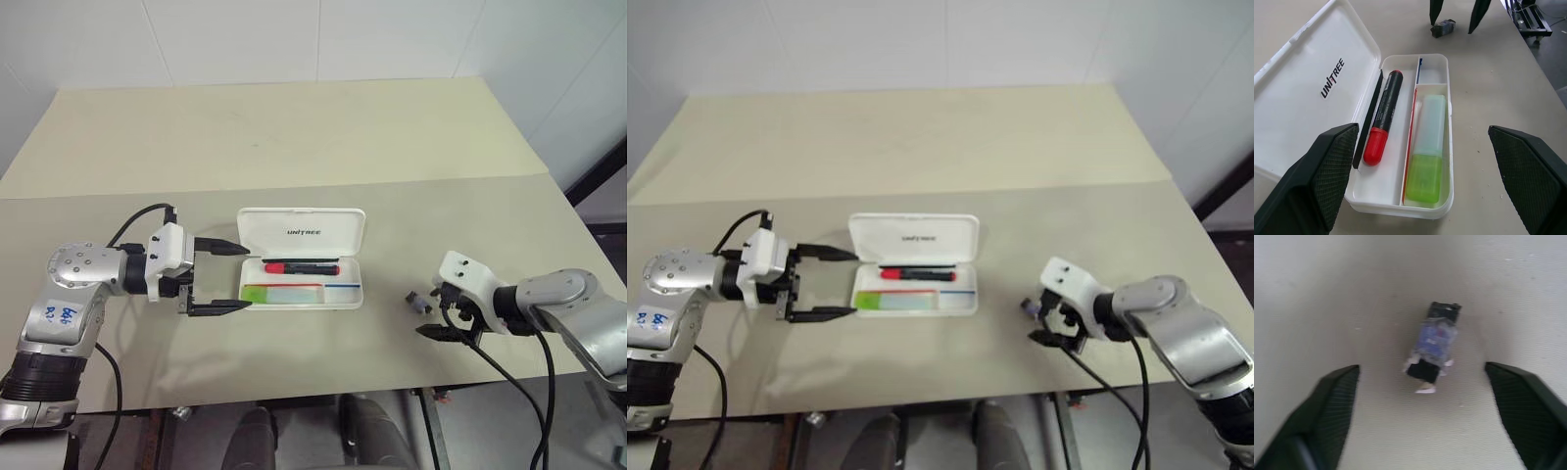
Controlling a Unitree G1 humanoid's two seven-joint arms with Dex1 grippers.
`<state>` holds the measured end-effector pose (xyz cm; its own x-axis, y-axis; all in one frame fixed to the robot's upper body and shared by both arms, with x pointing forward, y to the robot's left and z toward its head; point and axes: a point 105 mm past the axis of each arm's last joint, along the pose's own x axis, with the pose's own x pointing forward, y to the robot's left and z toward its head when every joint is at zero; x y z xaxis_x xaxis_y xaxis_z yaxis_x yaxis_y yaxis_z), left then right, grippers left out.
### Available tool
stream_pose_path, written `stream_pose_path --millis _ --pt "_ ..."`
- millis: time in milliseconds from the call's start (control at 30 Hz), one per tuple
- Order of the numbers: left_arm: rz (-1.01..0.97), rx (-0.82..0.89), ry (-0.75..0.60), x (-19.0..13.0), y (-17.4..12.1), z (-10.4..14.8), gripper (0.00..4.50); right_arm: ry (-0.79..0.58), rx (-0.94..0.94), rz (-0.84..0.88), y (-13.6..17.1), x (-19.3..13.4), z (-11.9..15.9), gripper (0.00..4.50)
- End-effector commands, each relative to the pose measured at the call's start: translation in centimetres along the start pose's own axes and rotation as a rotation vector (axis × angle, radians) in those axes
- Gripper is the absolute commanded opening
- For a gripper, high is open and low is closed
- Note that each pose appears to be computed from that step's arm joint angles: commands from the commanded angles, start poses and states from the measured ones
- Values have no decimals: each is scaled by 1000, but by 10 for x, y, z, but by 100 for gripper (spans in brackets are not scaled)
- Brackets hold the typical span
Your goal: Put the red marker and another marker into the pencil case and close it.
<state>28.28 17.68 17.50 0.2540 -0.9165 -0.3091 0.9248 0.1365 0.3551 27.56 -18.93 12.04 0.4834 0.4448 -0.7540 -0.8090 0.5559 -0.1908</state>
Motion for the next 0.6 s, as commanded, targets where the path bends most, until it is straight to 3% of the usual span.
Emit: stream_pose_path --millis 33,233,267,400,600 --pt "13 31 -4 -2 2 5 450 -26 -14 -10 1 4 9 282" --pt "22 33 1 -4 1 5 450 -32 -13 -19 -2 9 12 62" --pt "25 33 3 -5 1 5 450 -32 -13 -19 -2 9 13 42" --pt "33 36 9 -6 1 5 450 -46 -34 -32 -6 8 17 35" --pt "43 37 20 -10 -1 4 450 -150 -212 -12 -19 -1 46 35"
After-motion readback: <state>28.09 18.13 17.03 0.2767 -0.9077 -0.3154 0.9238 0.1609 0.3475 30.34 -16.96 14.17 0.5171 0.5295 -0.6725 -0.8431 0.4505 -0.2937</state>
